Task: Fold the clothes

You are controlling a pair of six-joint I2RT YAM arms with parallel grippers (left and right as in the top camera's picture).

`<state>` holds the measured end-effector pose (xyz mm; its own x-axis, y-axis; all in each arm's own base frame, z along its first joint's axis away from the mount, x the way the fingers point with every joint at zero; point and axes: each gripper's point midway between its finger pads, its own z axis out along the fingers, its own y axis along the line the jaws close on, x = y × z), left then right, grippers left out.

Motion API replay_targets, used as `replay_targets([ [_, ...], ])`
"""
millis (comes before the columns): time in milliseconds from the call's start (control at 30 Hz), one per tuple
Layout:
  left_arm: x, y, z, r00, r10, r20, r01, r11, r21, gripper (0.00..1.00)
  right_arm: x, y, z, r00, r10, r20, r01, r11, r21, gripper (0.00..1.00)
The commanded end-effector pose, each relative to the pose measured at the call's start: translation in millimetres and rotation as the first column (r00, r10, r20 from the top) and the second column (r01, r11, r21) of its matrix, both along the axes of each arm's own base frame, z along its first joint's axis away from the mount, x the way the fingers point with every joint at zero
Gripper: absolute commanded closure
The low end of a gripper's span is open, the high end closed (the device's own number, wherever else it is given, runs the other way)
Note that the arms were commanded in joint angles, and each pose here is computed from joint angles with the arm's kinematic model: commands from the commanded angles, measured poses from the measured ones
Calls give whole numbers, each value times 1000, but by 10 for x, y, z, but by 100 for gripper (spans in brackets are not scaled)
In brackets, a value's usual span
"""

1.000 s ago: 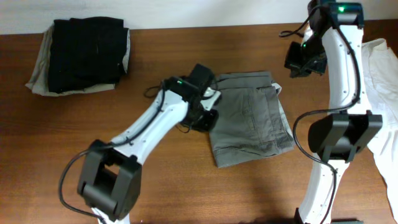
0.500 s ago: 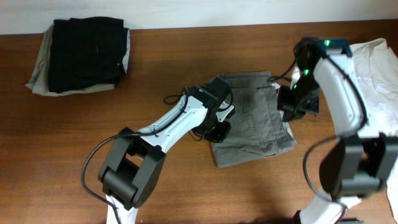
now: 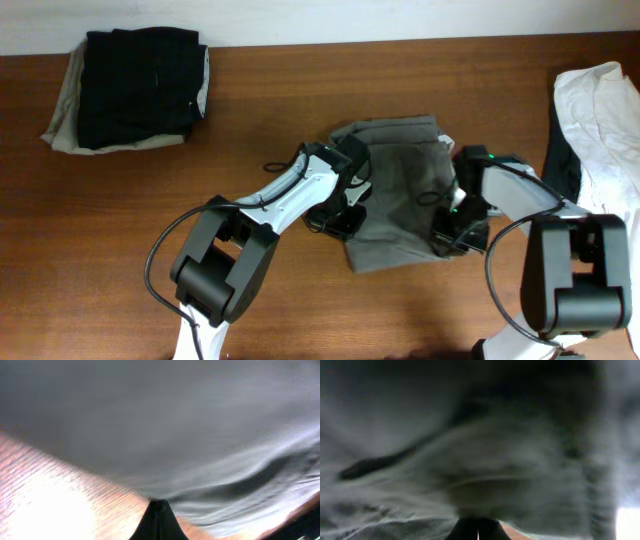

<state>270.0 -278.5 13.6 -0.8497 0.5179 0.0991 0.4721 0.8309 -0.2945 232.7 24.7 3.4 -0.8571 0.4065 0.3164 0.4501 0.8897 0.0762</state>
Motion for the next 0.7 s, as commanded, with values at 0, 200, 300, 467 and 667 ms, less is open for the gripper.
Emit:
replay_targets([
  [0,38,132,-59,1000,-11,23,10,998,69,99,-35,-198,-5,997,-75,-14,75,997,-20,96],
  [200,285,237,247,992,15,127,-25,997,76,99,145,-216,262,998,-58,36,59,998,-16,96],
  [300,501,150,416,981,65,181,-59,998,-35,98,420,-158,605,991,-34,129,35,999,-6,96],
  [467,608,-42,479,979,88,185,-59,985,-160,21,791,-78,935,965,-39,258,28,999,45,58],
  [667,629,72,403,979,113,170,-89,986,-143,1,883,-31,1038,953,1,303,-25,997,75,1],
])
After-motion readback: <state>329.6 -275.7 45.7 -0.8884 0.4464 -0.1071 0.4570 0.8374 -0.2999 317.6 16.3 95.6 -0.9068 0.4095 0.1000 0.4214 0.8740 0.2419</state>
